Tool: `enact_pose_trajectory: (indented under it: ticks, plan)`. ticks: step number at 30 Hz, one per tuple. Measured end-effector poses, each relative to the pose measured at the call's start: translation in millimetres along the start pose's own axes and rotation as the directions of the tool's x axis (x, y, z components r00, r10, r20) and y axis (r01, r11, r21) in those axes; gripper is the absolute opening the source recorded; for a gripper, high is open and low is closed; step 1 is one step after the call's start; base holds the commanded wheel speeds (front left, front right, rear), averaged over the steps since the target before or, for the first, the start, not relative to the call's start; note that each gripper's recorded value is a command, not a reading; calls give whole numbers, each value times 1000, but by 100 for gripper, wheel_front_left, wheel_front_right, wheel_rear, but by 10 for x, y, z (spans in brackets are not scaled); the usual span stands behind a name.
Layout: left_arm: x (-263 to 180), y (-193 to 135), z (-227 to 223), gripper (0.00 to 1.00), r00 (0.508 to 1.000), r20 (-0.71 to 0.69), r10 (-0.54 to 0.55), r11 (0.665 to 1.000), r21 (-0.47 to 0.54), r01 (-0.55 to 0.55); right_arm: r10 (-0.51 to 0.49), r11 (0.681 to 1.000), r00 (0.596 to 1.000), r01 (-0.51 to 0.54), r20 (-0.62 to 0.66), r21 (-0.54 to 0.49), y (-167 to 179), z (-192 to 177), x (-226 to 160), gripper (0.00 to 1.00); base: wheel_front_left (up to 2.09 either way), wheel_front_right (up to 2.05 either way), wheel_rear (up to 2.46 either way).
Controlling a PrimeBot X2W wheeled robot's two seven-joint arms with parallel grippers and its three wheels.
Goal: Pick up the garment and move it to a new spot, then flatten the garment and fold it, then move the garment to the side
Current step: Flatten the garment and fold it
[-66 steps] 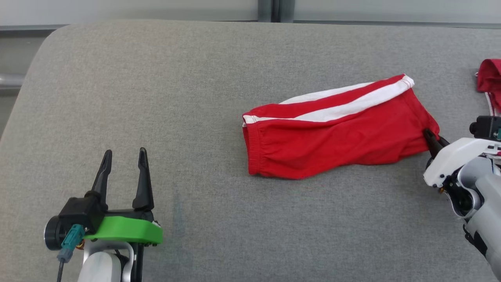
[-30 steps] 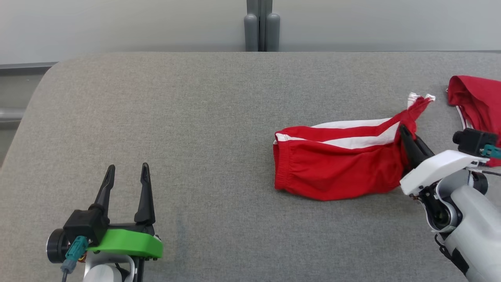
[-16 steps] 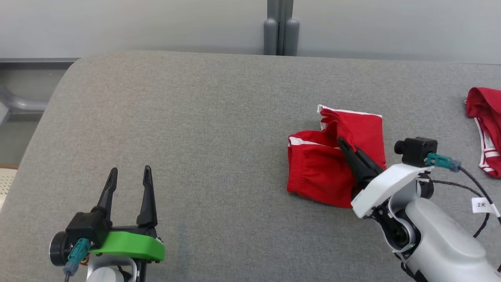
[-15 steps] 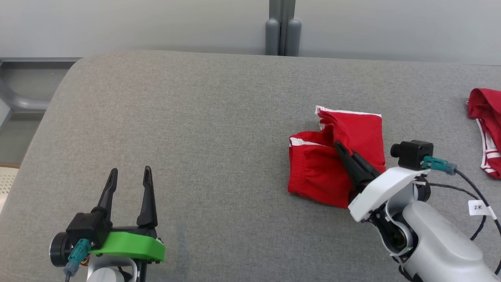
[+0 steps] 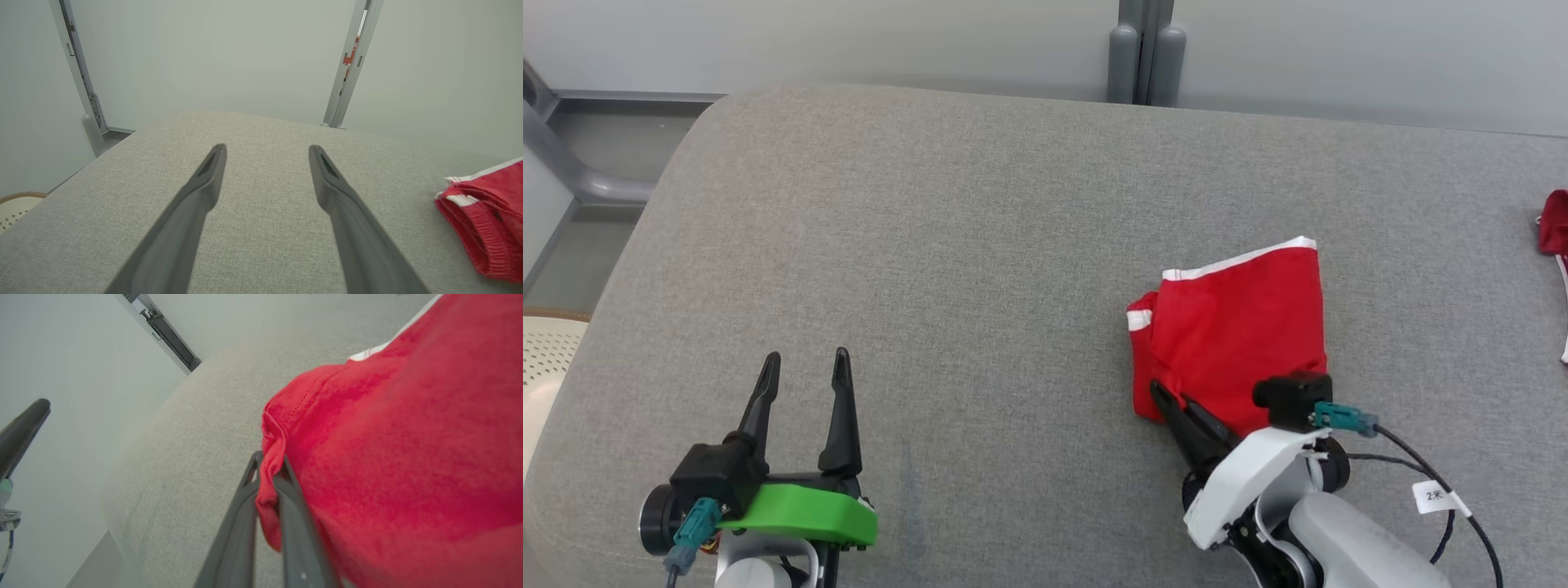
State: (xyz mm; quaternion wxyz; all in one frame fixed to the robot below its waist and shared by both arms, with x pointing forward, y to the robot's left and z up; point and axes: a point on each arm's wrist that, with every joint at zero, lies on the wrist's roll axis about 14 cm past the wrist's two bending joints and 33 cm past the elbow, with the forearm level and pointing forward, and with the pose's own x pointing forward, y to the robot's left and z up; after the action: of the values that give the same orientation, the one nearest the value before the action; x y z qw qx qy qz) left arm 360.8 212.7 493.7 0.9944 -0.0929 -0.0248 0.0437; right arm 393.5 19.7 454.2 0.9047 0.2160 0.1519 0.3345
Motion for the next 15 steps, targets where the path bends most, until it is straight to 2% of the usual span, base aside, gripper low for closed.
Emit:
enact_pose_trajectory:
  ticks: [8, 9, 10, 11, 15]
  plan:
    - [9, -13, -26, 100, 1000, -8, -2, 1000, -2, 2, -18, 998, 998, 15, -56, -58, -95, -204, -37, 0, 0, 0, 0]
    - [11, -19, -28, 100, 1000, -8, -4, 1000, -3, 4, -23, 998, 998, 20, -57, -55, -111, -211, -45, 16, 0, 0, 0]
    - [13, -26, -29, 100, 1000, -8, -6, 1000, -3, 6, -27, 998, 998, 24, -54, -54, -123, -211, -54, 75, 0, 0, 0]
    - [15, -29, -30, 100, 1000, -8, -6, 1000, -3, 6, -32, 998, 998, 29, -55, -53, -138, -217, -64, 100, 0, 0, 0]
    - [26, -52, -28, 100, 1000, -8, -12, 1000, -6, 12, -47, 997, 999, 46, -22, -62, -210, -122, -85, 100, 0, 0, 0]
